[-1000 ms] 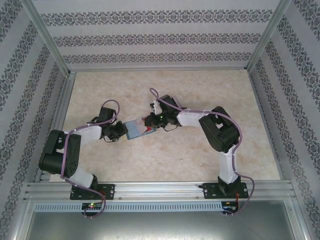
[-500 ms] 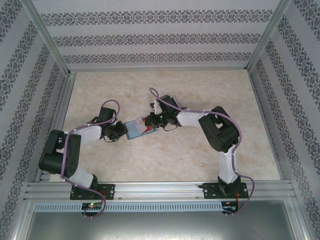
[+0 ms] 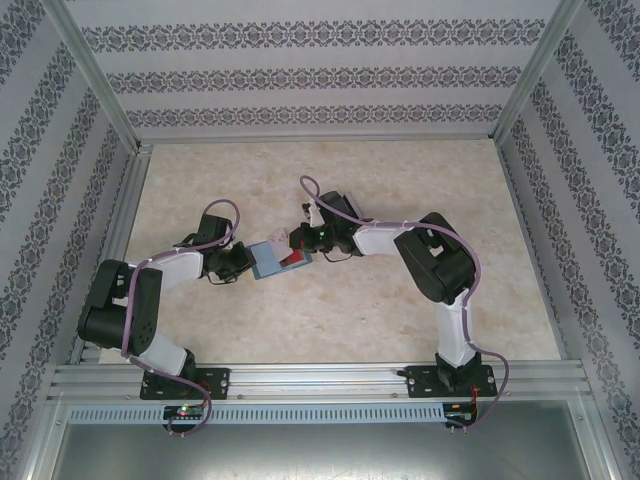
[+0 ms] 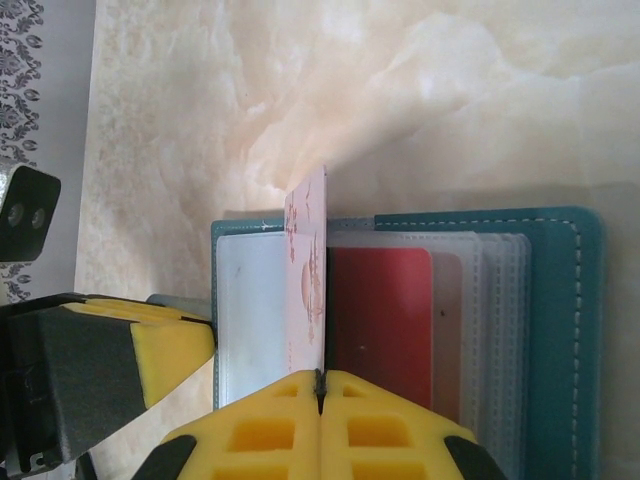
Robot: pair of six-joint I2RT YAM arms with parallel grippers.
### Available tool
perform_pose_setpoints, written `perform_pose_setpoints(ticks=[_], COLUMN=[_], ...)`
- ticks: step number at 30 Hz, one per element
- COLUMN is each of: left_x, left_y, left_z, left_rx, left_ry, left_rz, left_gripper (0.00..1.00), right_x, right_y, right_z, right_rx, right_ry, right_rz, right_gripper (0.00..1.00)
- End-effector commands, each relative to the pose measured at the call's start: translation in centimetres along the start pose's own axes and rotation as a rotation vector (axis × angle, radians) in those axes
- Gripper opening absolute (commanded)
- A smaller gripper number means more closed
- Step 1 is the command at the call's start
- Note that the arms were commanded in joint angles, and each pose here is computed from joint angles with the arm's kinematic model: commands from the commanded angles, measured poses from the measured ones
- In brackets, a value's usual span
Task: Put the credit cards into the card holder
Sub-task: Insert the credit card into the card slot.
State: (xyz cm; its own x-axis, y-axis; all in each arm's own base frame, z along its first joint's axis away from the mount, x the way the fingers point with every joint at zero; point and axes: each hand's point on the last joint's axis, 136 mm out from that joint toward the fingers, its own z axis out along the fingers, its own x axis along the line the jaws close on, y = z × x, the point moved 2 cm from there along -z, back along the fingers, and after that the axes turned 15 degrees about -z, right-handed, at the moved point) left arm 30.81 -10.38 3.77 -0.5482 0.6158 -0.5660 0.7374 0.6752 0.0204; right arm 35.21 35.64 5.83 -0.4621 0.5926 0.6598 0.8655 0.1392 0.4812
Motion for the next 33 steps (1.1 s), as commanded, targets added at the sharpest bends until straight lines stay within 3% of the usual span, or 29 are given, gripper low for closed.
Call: perform_pose_setpoints(ticks=[1, 23, 33], left_x=[-0.3, -0.6, -0.8], left_y=[0.2, 0.4, 0.4], left_z=[0.1, -0.2, -0.3], left_rx=[-0.002, -0.011, -0.010], left_ry=[-0.020, -0.026, -0.033], left_rz=[0.003, 0.004, 0.006], left_gripper=[0.17, 0.17, 0.17], right_x=[-0.1, 0.3, 0.8], right_y=[-1.2, -3.1, -3.2], right_z=[1.0, -1.0, 0.5], right_rx=[0.027, 0.067, 0.068], right_ry=[0.010, 0.000, -0.009], right_rz=[-0.002, -0.015, -0.007], right_gripper=[0.04, 0.04, 0.05])
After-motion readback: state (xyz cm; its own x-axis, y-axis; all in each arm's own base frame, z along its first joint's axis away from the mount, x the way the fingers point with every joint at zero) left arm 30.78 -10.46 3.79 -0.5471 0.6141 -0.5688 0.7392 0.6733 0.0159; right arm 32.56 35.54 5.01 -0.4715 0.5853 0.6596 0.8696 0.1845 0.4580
